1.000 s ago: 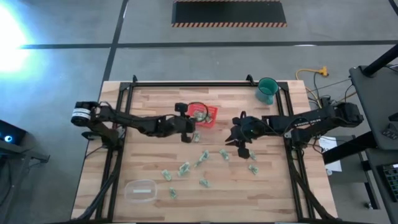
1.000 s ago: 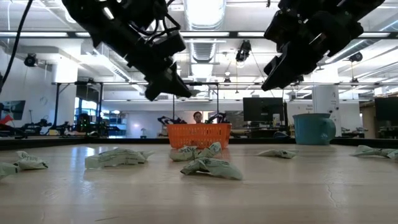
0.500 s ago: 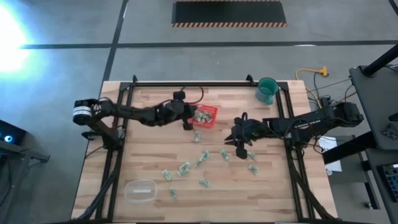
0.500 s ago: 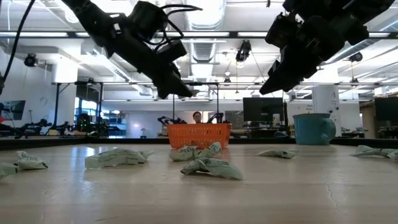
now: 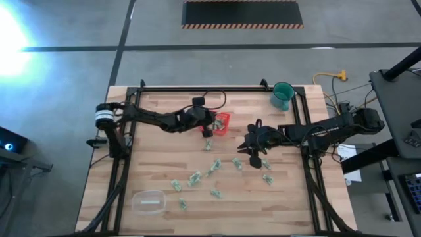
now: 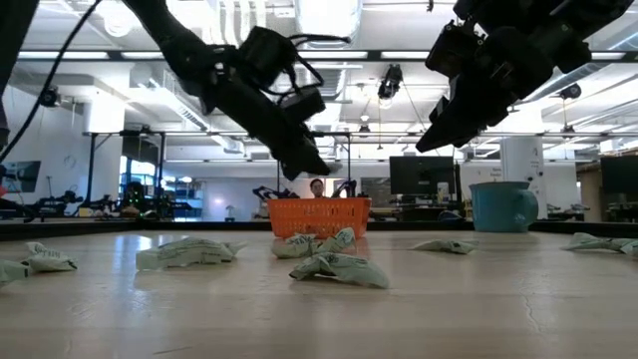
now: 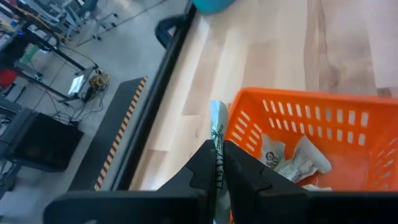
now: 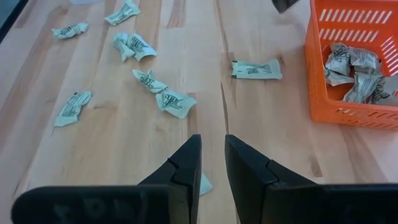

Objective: Pick and place items into bin
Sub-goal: Put the stevia packet into the orange bin

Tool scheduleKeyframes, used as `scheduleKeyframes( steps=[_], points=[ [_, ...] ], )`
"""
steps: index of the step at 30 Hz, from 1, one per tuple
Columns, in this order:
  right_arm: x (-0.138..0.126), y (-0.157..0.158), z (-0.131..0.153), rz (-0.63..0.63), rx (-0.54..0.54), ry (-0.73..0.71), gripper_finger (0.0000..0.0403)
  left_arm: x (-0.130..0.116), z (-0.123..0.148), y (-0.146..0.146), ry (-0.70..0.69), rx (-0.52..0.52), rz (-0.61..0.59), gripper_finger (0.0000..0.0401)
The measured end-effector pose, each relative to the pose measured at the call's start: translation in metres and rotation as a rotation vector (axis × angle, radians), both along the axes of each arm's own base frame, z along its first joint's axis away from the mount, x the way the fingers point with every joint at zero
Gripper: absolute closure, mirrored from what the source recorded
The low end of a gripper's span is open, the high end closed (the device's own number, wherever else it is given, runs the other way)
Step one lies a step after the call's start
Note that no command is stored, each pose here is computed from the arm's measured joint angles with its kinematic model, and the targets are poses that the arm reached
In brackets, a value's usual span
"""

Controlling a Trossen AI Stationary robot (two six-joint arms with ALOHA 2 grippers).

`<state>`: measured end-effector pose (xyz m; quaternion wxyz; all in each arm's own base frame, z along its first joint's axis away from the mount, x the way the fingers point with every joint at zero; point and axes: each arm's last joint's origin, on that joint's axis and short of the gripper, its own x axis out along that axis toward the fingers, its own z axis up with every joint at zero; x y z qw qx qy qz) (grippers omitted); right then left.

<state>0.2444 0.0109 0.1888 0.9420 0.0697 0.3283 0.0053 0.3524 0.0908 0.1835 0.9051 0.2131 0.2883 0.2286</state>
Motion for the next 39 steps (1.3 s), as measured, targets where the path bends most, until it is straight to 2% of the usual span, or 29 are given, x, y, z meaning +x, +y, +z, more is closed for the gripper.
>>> scheduleKeyframes(
  steps=[5,8,19,23,32,39],
  points=[
    [-0.001,0.0,-0.002,0.0,0.0,0.007,0.0339,0.008,-0.008,0.002,0.049,-0.01,0.002,0.0387],
    [-0.002,0.0,-0.003,0.0,0.0,0.012,0.0339,0.007,-0.008,0.002,0.052,-0.01,0.003,0.0373],
    [-0.003,0.0,-0.006,-0.013,0.017,0.024,0.0339,0.002,-0.006,0.001,0.054,-0.011,0.004,0.0254],
    [-0.003,0.0,-0.006,-0.013,0.017,0.025,0.0339,0.001,-0.007,0.0,0.074,-0.016,0.004,0.0226],
    [-0.006,0.0,-0.011,0.001,0.023,0.04,0.0337,-0.003,-0.006,-0.001,0.091,-0.052,0.021,0.0218],
    [-0.015,0.007,-0.025,0.057,0.054,0.079,0.03,-0.016,0.012,-0.02,0.136,-0.101,0.002,0.0218]
  ],
)
